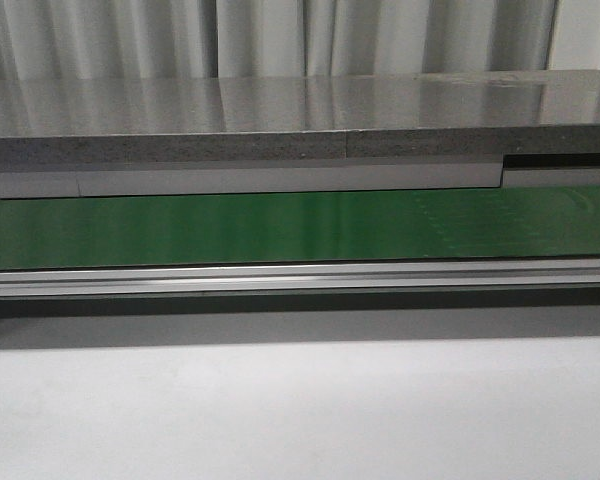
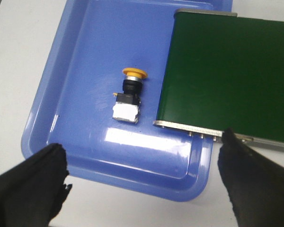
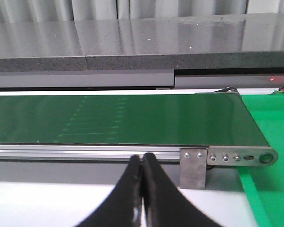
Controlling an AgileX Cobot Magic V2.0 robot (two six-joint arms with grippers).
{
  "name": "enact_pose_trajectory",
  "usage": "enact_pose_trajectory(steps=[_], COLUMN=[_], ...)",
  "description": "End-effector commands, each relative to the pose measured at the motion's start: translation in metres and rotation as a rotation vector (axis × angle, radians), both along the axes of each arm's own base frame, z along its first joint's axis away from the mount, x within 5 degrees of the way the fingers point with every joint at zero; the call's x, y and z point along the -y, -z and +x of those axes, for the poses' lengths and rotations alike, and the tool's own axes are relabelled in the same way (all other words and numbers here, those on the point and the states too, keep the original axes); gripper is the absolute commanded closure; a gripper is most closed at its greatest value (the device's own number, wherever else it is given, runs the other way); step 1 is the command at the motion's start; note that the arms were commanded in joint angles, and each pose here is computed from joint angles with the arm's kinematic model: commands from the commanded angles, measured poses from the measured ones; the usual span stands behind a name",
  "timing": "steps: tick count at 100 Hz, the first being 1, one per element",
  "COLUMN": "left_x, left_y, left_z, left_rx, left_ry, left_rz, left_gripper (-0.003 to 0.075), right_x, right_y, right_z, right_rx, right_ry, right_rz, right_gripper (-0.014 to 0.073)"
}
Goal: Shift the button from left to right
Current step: 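Lower the left gripper and close it on the yellow-capped button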
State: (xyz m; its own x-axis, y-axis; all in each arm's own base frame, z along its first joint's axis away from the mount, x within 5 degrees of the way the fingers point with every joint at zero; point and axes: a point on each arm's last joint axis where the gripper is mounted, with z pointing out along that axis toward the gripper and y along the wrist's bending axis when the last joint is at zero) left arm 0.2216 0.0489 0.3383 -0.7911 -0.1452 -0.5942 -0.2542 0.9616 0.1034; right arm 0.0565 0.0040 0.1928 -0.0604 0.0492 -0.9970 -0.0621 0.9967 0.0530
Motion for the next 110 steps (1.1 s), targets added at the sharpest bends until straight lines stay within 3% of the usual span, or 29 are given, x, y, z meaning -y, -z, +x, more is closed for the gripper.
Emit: enact_pose_trajectory(steps=[1, 22, 42, 83, 110], left_x=[-0.012, -0.060, -0.087, -0.104, -0.108], left_y=[-0.016, -0.007, 0.022, 0.088, 0.111], left_z=[0.019, 0.059, 0.091, 0.124, 0.132], left_rx=[0.063, 0.009, -0.073, -0.244, -0.281], left_ry=[-0.006, -0.116, -0.105, -0.116, -0.121], left_rz=[-0.018, -0.052, -0.160, -0.250, -0.274], left_gripper=[0.0104, 0.0104, 0.0104, 0.0104, 0.0104], right_x=[0.001, 0.001, 0.001, 0.001, 0.001], right_y=[-0.015, -0.015, -0.015, -0.015, -0.015], right_z=[-0.002, -0.002, -0.002, -0.002, -0.002], right_rx=[0.122, 0.122, 0.122, 0.122, 0.122], right_ry=[0.004, 0.004, 0.004, 0.004, 0.004], right_rz=[0.000, 0.000, 0.000, 0.000, 0.000], right_gripper=[0.0663, 0.0663, 0.0663, 0.0663, 0.0663])
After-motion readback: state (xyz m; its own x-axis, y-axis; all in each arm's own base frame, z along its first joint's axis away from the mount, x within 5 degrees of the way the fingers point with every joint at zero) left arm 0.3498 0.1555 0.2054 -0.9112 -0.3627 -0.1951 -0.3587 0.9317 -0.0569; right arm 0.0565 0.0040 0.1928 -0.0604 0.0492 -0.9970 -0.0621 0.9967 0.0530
